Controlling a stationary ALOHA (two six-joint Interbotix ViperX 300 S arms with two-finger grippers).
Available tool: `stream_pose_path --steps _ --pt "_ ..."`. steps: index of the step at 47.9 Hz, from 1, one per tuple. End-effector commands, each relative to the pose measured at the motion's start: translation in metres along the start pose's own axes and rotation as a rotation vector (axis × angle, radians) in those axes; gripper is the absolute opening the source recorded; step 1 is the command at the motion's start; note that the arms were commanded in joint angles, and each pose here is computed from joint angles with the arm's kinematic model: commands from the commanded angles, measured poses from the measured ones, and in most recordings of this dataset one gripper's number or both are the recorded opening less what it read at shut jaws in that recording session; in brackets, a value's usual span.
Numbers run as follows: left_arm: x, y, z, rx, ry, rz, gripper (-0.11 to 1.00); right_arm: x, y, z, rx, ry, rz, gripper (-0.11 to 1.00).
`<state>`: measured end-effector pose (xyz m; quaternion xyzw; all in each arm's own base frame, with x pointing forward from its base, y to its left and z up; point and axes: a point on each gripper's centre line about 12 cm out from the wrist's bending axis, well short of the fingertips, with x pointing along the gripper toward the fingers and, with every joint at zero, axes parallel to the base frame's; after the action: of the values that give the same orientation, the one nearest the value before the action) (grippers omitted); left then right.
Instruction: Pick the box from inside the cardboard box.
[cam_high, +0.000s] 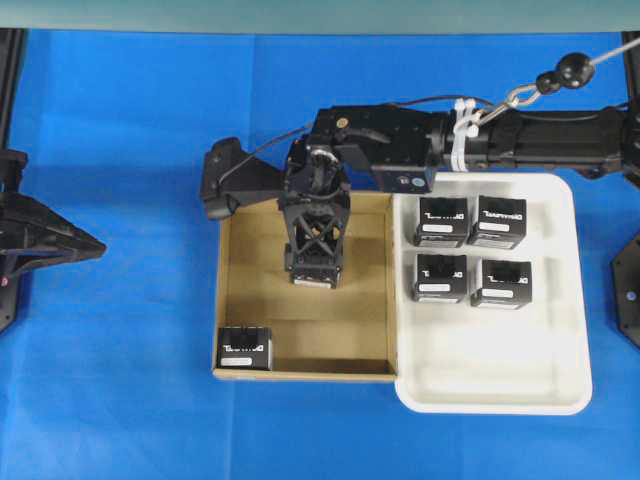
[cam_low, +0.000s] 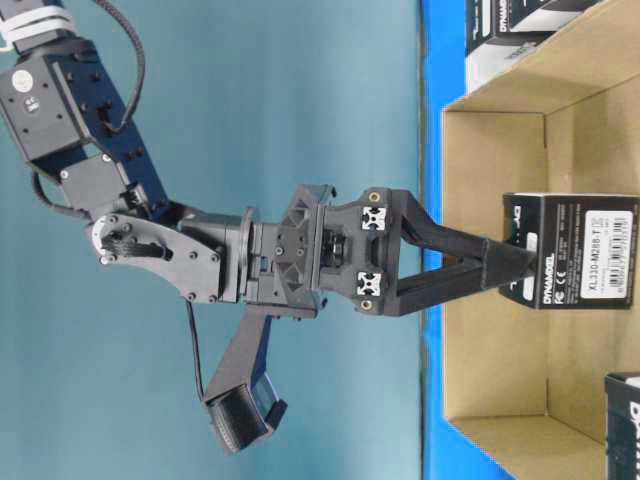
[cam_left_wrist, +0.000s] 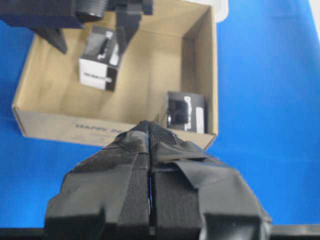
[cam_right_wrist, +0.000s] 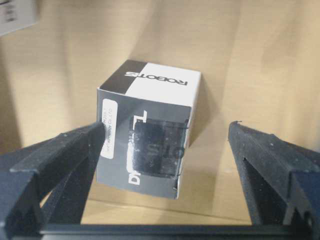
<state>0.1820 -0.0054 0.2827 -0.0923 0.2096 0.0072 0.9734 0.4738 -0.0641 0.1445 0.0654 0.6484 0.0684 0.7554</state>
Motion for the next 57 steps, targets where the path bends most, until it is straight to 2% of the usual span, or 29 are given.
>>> stream_pose_path --steps 1,10,17,25,29,37,43,47,51,57 --pt "-0.001 -0.001 0.008 0.0 -0.019 0.0 -0.07 0.0 0.002 0.002 -0.01 -0.001 -0.001 0.97" --pt "-0.001 -0.001 0.009 0.001 -0.02 0.0 -0.07 -0.004 0.007 0.003 -0.005 -0.008 0.005 0.97" --pt "-0.001 -0.001 0.009 0.002 -0.022 -0.002 -0.07 -0.026 0.012 0.012 -0.004 -0.06 0.007 0.97" --pt "-0.002 -0.002 0.01 0.001 -0.028 -0.003 -0.07 -0.071 0.022 0.02 0.06 -0.089 0.018 0.97" --pt "-0.003 -0.002 0.01 0.001 -0.031 -0.004 -0.07 -0.104 0.029 0.021 0.081 -0.101 0.023 0.97" --pt "-0.003 -0.001 0.009 0.002 -0.028 -0.003 -0.07 -0.175 0.046 0.018 0.057 -0.142 0.018 0.97" --pt "-0.003 -0.001 0.009 0.002 -0.028 -0.003 -0.07 -0.223 0.057 0.009 0.067 -0.136 0.012 0.97" --pt "-0.003 -0.001 0.009 0.001 -0.026 -0.003 -0.07 -0.244 0.063 0.004 0.079 -0.135 0.017 0.97" --pt "-0.003 -0.002 0.01 0.001 -0.031 -0.004 -0.07 -0.267 0.069 0.006 0.08 -0.202 0.011 0.97" --pt "-0.004 -0.002 0.011 -0.001 -0.037 -0.005 -0.07 -0.282 0.07 0.006 0.083 -0.244 0.002 0.97"
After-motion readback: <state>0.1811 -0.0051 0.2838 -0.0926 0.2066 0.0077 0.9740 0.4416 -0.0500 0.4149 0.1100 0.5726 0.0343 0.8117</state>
